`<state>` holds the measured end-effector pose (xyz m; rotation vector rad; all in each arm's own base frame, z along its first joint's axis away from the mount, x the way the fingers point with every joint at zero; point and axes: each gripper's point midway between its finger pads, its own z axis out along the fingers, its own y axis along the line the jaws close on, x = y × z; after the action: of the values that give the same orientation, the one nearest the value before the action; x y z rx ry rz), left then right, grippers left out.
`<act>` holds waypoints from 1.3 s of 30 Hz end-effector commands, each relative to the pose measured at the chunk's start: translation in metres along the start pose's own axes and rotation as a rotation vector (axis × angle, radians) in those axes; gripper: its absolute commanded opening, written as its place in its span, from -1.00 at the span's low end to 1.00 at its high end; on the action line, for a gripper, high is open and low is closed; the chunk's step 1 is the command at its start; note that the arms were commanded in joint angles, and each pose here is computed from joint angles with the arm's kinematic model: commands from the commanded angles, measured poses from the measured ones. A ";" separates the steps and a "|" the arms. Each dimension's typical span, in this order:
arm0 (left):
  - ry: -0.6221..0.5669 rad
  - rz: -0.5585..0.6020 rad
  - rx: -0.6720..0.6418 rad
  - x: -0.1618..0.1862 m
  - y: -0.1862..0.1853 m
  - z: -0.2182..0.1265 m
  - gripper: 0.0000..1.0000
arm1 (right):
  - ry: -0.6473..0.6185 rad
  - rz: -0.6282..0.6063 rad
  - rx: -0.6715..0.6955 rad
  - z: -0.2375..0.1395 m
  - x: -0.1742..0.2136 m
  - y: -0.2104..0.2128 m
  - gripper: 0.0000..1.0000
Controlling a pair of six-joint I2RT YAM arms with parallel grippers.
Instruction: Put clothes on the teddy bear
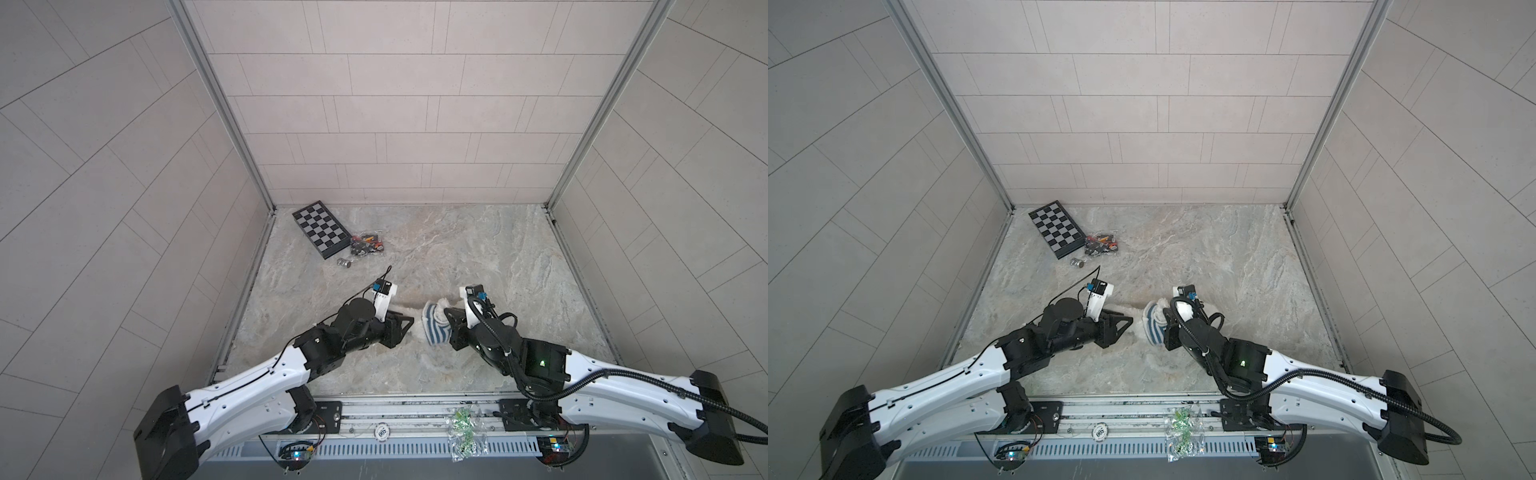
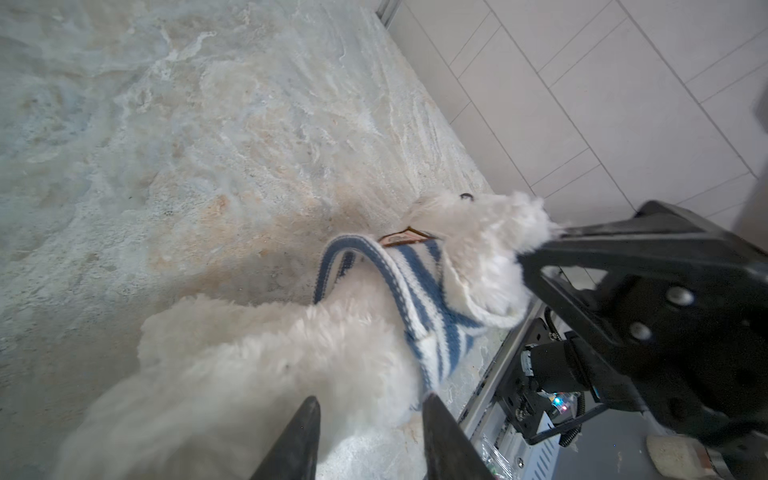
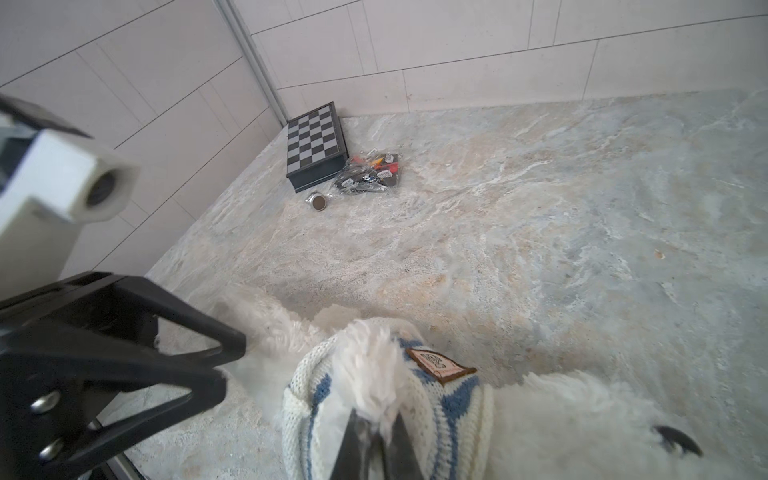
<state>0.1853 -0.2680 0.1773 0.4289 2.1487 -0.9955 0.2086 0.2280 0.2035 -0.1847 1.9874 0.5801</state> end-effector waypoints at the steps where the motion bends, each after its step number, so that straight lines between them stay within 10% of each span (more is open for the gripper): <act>1: -0.005 -0.032 -0.017 0.010 0.000 -0.002 -0.08 | -0.043 0.094 0.043 -0.001 -0.016 -0.004 -1.00; 15: -0.016 -0.073 0.065 0.007 -0.024 0.041 -0.10 | -0.024 0.188 -0.016 0.006 -0.022 0.017 -1.00; 27: 0.005 -0.086 0.040 0.009 -0.020 0.062 -1.00 | -0.027 0.213 -0.052 0.003 -0.025 0.023 -1.00; 39: 0.145 -0.069 -0.125 0.059 0.040 0.055 -1.00 | -0.072 0.231 -0.049 -0.014 -0.032 0.006 -1.00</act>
<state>0.2031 -0.3053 0.1256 0.3547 2.2421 -0.9945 0.2074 0.2309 0.2323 -0.0197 1.9729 0.7578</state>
